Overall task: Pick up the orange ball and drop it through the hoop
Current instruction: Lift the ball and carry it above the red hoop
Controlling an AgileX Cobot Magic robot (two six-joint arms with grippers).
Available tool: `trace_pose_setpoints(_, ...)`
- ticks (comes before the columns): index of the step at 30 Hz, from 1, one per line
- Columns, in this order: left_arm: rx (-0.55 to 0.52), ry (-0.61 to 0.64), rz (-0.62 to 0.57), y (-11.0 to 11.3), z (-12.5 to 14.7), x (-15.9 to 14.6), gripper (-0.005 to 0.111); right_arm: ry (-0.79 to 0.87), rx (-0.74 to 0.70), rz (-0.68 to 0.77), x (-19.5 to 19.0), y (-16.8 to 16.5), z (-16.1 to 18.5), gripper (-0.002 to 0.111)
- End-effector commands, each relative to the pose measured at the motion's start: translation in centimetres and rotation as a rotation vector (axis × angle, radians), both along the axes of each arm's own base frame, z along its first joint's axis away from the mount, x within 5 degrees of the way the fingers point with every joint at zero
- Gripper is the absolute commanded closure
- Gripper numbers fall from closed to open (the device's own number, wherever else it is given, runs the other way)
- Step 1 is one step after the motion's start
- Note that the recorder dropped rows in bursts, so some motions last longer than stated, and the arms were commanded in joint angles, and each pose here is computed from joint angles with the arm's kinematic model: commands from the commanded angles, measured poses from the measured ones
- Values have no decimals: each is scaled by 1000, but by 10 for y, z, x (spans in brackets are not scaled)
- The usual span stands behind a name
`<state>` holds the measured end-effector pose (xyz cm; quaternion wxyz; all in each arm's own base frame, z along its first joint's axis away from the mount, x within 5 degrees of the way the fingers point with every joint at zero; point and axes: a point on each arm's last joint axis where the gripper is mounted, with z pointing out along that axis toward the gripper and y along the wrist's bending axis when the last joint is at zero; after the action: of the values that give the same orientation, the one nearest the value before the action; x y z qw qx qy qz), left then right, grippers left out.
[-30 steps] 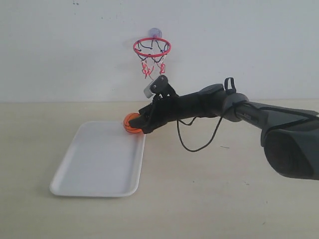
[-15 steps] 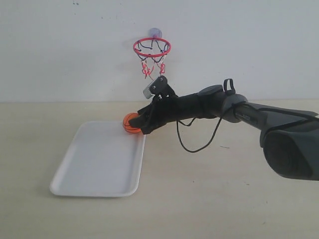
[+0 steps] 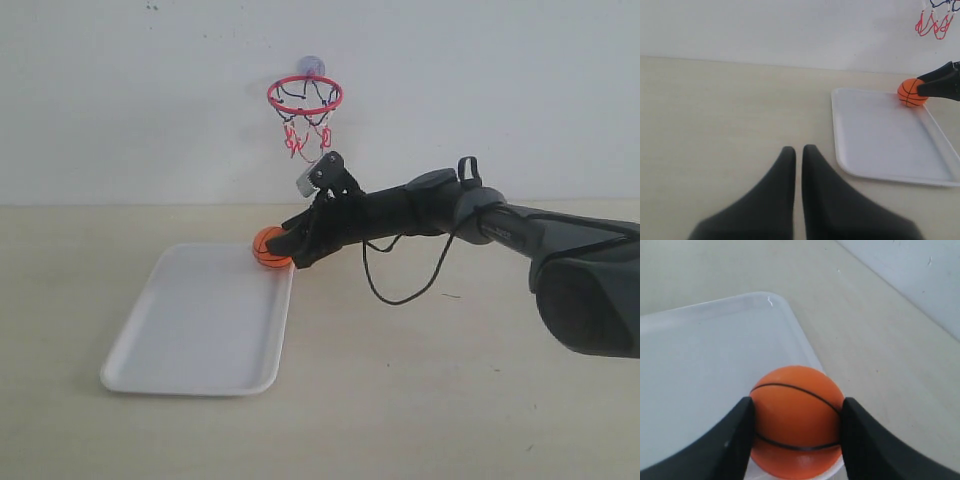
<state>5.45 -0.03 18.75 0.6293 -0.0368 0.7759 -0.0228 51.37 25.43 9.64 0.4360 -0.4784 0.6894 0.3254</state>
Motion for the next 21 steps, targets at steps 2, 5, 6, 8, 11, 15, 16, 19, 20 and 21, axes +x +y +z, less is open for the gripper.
trace_pose_setpoints(2,-10,-6,4,0,-1,0,103,-27,99,36,4,-19,49,108)
trace_pose_setpoints(5,-10,-6,4,0,-1,0,103,-29,130,55,2,-24,69,109)
trace_pose_setpoints(6,-10,-6,4,0,-1,0,103,-25,141,65,1,-26,77,109)
trace_pose_setpoints(8,-10,-6,4,0,-1,0,103,-3,165,111,-4,-33,91,109)
trace_pose_setpoints(11,-10,-6,4,0,-1,0,103,54,150,160,-8,-53,107,109)
trace_pose_setpoints(15,-10,-6,4,0,-1,0,103,55,146,120,-1,-89,122,109)
trace_pose_setpoints(16,-10,-6,4,0,-1,0,103,54,149,90,2,-103,128,109)
trace_pose_setpoints(19,-10,-6,4,0,-1,0,103,40,156,45,5,-124,142,109)
trace_pose_setpoints(20,-10,-6,4,0,-1,0,103,22,157,35,4,-130,152,109)
trace_pose_setpoints(21,-10,-6,4,0,-1,0,103,15,158,35,3,-131,155,109)
